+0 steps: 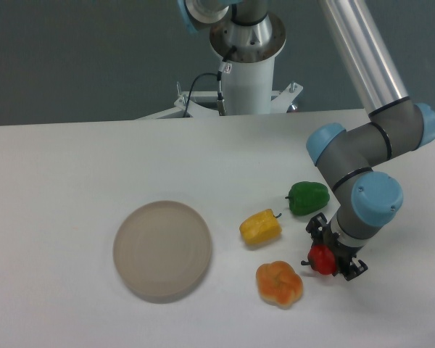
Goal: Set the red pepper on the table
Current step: 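Lower the red pepper onto the table and open the gripper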
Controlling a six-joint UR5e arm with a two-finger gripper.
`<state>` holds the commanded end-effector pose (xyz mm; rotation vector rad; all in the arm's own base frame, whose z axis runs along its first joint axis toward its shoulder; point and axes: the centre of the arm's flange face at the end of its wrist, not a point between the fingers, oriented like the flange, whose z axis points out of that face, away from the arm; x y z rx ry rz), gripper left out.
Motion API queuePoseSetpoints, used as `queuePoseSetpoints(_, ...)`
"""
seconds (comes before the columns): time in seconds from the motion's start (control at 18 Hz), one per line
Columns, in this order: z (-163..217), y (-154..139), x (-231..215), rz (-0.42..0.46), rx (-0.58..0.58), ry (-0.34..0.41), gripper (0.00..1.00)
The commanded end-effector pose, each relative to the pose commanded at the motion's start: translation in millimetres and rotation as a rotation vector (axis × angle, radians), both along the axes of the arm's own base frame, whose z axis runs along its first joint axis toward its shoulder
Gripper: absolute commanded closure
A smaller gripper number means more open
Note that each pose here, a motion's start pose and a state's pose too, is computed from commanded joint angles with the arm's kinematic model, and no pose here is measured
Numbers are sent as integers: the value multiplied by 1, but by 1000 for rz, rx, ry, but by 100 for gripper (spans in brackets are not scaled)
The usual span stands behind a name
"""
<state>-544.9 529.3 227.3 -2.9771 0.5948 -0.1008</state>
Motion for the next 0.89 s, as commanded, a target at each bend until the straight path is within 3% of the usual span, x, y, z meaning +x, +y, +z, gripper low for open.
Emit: queuePoseSetpoints(0.89,-1,-1,0,-2,-3,-1,48)
